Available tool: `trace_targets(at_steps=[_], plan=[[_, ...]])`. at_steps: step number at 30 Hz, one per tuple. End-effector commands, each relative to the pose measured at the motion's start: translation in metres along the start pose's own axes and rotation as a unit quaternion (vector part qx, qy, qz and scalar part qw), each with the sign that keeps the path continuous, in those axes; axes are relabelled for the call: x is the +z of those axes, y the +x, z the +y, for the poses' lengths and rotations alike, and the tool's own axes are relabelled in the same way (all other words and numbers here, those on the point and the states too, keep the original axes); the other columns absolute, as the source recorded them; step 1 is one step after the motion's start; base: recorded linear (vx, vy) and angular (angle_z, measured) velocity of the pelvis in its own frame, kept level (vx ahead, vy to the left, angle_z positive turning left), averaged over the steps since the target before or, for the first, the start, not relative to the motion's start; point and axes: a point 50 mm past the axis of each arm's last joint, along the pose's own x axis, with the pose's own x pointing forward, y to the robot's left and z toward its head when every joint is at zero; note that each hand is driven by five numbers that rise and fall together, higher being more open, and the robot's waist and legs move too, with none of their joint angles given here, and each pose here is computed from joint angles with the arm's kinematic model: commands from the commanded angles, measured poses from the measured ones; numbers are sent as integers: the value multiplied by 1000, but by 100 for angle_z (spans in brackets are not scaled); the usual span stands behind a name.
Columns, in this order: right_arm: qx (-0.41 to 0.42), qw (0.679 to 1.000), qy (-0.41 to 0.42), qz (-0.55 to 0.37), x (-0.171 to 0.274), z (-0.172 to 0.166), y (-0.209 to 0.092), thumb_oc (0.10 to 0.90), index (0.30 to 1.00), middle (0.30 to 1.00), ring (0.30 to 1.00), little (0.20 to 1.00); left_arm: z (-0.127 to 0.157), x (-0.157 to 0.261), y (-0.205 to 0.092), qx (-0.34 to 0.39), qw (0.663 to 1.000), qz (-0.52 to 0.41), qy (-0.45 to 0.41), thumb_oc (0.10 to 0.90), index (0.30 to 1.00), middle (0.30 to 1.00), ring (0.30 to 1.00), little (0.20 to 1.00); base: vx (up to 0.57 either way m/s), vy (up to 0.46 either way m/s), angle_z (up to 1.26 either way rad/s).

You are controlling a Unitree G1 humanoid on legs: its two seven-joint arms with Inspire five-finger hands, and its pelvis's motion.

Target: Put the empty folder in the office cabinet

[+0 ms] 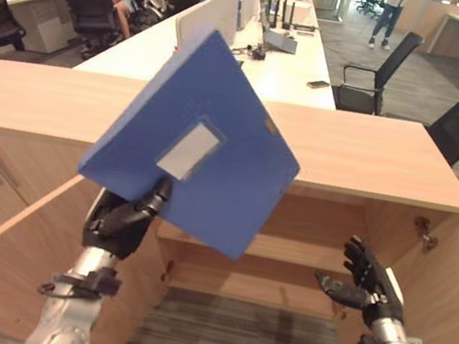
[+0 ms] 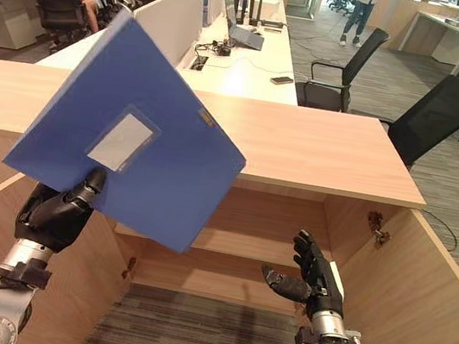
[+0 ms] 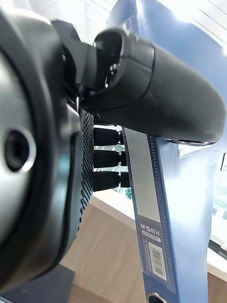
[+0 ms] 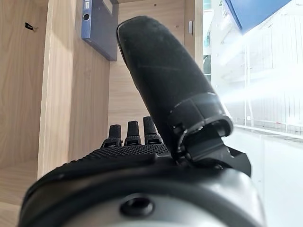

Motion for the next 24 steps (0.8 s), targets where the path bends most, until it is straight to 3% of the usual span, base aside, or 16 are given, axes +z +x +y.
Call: trace_targets(at_steps=[1,12,19,24], plan=[[16,983,40,-178,67,8,21,800,900,900,900,900,-20,45,27,-82,989,-119,38,400,300,300,300,300,0,0,0],[42,958,26,-283,115,9,12,800,900,900,900,900,8,38,16,-42,986,-43,157,400,300,300,300,300,0,0,0],[62,932,2,-357,148,6,0,800,900,900,900,900,3,42,21,-156,976,35,151,400,300,300,300,300,0,0,0],[67,925,-2,-375,157,7,0,800,900,900,900,900,1,41,23,-184,965,77,172,400,300,300,300,300,0,0,0]])
